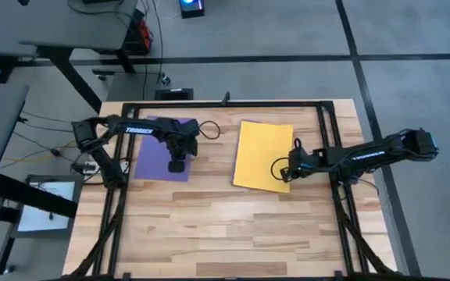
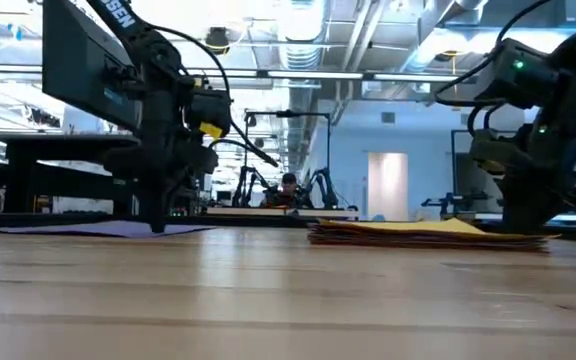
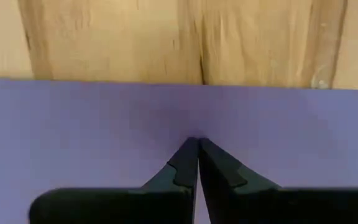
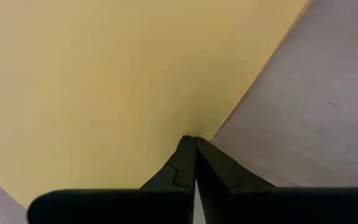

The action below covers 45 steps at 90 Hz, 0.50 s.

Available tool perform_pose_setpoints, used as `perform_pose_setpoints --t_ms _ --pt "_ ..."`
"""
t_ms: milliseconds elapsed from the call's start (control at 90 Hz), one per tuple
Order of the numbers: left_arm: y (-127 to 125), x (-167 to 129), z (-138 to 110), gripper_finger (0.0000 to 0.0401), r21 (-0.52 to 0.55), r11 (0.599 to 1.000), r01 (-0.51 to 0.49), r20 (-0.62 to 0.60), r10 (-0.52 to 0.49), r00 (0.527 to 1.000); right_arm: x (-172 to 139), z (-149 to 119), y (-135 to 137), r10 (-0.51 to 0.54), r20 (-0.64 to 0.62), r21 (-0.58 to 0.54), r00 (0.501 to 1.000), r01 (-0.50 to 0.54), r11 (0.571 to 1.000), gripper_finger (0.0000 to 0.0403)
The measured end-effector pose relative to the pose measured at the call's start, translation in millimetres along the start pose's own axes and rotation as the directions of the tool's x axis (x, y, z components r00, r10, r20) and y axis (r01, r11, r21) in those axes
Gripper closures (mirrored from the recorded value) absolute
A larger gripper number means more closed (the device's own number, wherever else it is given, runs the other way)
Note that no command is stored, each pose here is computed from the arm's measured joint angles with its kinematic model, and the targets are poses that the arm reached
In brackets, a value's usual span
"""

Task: Organize paper
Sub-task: Move the purple paper to the top left of the table

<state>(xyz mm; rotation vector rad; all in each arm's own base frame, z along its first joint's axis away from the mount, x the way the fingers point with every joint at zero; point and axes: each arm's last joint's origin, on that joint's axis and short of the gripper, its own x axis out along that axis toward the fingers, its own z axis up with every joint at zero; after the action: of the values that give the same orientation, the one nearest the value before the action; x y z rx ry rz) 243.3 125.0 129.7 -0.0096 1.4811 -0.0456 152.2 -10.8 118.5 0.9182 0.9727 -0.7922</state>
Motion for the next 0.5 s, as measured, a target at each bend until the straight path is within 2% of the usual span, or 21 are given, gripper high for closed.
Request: perform_pose_setpoints --t_ms 200,378,500 --pt "17.8 -5.3 -13.8 0.0401 -0.005 0.997 -0.073 -0.044 0.073 0.996 -0.1 0.1 0.2 0.002 0.001 0.000 1.000 -0.002 1.000 0.0403" --pt "25.5 -6.5 -20.9 0.0401 -0.007 0.997 -0.073 -0.065 0.072 0.995 -0.1 0.2 0.3 0.002 0.002 -0.001 1.000 -0.002 1.000 0.0403" --pt "25.5 -6.5 -21.6 0.0401 -0.055 0.996 -0.073 -0.070 0.070 0.995 -0.1 0.2 0.3 0.002 0.002 -0.003 1.000 -0.002 1.000 0.0403"
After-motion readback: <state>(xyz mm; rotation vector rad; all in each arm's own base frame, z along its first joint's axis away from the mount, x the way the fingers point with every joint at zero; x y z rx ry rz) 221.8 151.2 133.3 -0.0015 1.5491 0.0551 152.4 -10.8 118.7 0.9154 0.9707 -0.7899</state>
